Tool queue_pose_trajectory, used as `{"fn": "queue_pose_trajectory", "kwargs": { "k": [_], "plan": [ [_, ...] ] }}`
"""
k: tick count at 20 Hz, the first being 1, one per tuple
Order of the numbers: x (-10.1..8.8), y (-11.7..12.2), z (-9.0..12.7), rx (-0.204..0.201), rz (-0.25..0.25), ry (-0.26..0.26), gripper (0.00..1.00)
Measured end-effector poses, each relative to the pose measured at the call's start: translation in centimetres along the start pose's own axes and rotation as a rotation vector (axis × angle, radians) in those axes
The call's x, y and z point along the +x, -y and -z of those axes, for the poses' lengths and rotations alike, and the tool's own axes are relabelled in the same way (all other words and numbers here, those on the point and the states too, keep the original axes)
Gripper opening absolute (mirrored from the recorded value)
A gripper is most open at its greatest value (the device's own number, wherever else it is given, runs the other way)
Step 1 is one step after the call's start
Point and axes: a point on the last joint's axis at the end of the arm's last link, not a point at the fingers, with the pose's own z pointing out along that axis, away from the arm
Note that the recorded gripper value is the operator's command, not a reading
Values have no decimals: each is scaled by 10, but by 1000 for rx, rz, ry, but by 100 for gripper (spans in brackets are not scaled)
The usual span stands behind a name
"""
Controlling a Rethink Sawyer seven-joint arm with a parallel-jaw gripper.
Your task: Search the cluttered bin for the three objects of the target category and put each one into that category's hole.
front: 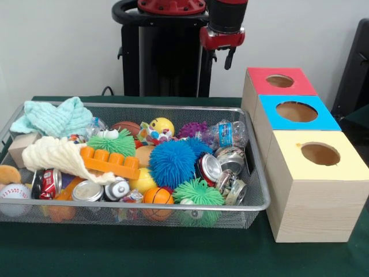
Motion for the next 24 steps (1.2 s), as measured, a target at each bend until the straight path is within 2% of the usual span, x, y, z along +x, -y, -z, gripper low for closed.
{"fn": "queue_pose_trajectory", "kwargs": {
  "k": [5,8,17,18,24],
  "plan": [
    [1,-3,-7,1,41,37,100],
    [-2,-3,-7,5,50,65,100],
    [-22,-7,-5,29,76,188,100],
    [-28,-9,-5,35,86,215,100],
    [-45,-8,-9,57,105,267,100]
  ]
}}
